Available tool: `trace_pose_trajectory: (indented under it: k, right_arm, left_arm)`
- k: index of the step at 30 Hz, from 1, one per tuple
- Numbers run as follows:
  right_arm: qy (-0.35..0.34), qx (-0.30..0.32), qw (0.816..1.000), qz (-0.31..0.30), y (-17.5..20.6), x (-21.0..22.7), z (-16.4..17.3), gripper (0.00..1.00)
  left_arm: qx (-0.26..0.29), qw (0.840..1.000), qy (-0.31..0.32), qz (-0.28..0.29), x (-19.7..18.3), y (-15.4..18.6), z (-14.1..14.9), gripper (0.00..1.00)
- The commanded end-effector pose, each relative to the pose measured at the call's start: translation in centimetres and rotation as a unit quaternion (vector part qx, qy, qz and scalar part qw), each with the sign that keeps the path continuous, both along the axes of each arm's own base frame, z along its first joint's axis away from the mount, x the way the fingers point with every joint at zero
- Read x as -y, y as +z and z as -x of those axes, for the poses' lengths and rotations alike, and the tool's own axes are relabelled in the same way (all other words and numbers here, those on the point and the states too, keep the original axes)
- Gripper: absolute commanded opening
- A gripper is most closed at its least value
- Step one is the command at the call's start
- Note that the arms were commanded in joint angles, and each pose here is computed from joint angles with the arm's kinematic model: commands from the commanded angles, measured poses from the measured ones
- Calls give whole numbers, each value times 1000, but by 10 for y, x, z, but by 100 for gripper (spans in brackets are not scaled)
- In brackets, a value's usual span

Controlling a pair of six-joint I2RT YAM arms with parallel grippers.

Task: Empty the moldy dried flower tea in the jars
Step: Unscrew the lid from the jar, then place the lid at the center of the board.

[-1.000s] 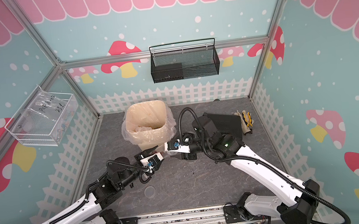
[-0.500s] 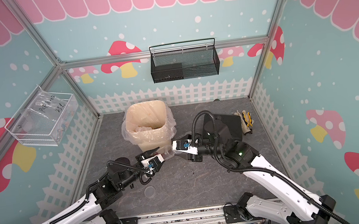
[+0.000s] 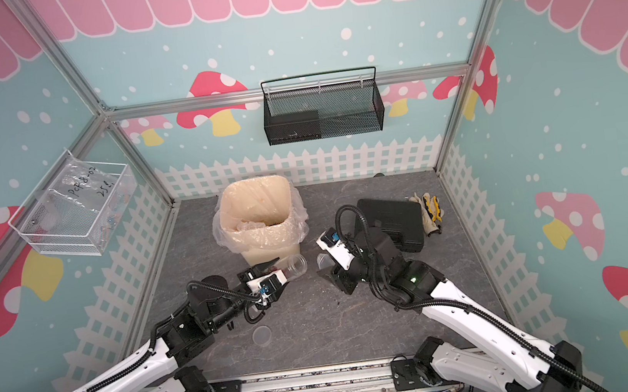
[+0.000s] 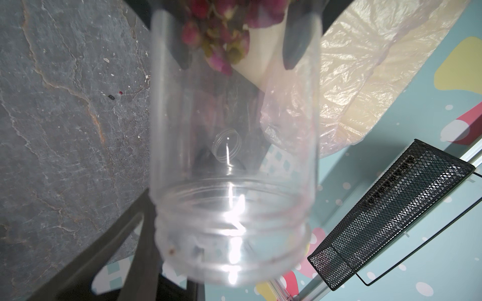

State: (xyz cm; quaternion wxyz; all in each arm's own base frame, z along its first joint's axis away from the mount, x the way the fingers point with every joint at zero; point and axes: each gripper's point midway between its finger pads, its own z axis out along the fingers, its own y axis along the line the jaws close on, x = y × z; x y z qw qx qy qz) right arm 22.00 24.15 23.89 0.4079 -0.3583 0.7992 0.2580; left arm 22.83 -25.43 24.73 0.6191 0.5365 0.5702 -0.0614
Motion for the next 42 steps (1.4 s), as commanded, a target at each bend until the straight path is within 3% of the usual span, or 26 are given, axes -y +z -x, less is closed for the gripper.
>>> trace_pose_trajectory:
  k: [1,11,42]
  right_arm:
    - [-64,-104,992,19,-45,10,2,32]
    - [-104,-205,971,63,-113,20,14,43]
    - [-166,-275,943,89,-189,45,44,59]
  left_arm:
    - [9,1000,-14,4,1,4,6,0]
    - [8,1000,-14,4,1,4,7,0]
    - [1,1000,-19,1,2,0,8,0]
